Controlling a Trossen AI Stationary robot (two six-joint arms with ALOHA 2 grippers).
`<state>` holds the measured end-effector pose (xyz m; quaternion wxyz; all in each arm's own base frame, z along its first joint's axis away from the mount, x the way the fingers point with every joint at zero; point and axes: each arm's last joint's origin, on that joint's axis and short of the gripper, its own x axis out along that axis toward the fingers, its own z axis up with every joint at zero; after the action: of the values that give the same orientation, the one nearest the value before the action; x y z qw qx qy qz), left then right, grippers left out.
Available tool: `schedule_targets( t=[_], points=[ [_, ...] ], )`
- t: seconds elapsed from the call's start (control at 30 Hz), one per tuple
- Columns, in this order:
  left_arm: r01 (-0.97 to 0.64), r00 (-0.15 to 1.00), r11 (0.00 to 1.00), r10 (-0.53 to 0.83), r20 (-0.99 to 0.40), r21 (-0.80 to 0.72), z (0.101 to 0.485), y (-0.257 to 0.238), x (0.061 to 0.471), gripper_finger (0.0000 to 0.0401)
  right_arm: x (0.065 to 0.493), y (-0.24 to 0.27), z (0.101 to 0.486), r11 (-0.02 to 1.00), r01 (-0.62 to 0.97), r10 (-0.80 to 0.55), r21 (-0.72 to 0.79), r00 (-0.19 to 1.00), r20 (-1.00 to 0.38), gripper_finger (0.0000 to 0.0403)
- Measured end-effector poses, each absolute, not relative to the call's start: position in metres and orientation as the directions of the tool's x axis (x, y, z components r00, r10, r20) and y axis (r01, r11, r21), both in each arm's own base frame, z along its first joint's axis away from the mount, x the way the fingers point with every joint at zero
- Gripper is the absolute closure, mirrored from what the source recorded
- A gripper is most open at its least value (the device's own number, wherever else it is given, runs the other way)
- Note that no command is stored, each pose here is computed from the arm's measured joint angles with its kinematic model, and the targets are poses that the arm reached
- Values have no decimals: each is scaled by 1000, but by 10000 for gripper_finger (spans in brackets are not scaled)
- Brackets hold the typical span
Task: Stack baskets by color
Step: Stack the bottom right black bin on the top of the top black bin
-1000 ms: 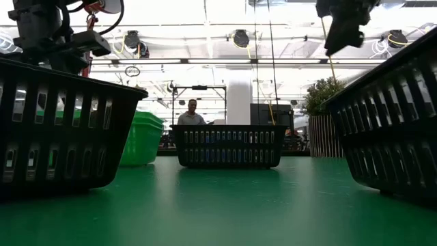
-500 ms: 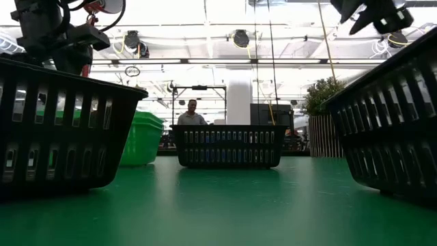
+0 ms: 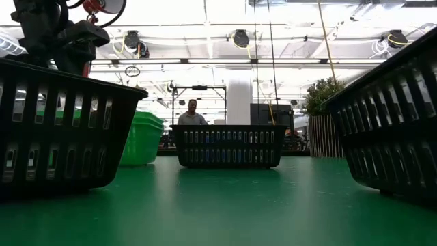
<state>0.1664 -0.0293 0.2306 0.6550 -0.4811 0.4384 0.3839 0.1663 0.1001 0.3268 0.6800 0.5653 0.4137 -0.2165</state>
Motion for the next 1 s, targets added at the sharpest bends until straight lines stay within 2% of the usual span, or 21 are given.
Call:
schedule_targets(
  t=[0.17,0.5,0.67,0.77,1.0],
  points=[
    [-923,322,250,87,-943,-293,231,-29,167,210,171,134,311,235,808,220,540,497,-839,284],
    [-910,324,310,113,-939,-277,231,-28,166,210,187,185,266,259,891,246,374,313,-917,284],
    [-909,323,307,95,-942,-281,231,-29,166,210,198,198,251,264,895,267,359,289,-919,282],
    [-910,325,302,95,-941,-284,231,-29,167,210,203,203,242,272,903,273,334,260,-926,264],
    [-904,344,299,90,-935,-304,231,-29,169,210,207,209,224,311,904,256,292,216,-942,190]
  ],
)
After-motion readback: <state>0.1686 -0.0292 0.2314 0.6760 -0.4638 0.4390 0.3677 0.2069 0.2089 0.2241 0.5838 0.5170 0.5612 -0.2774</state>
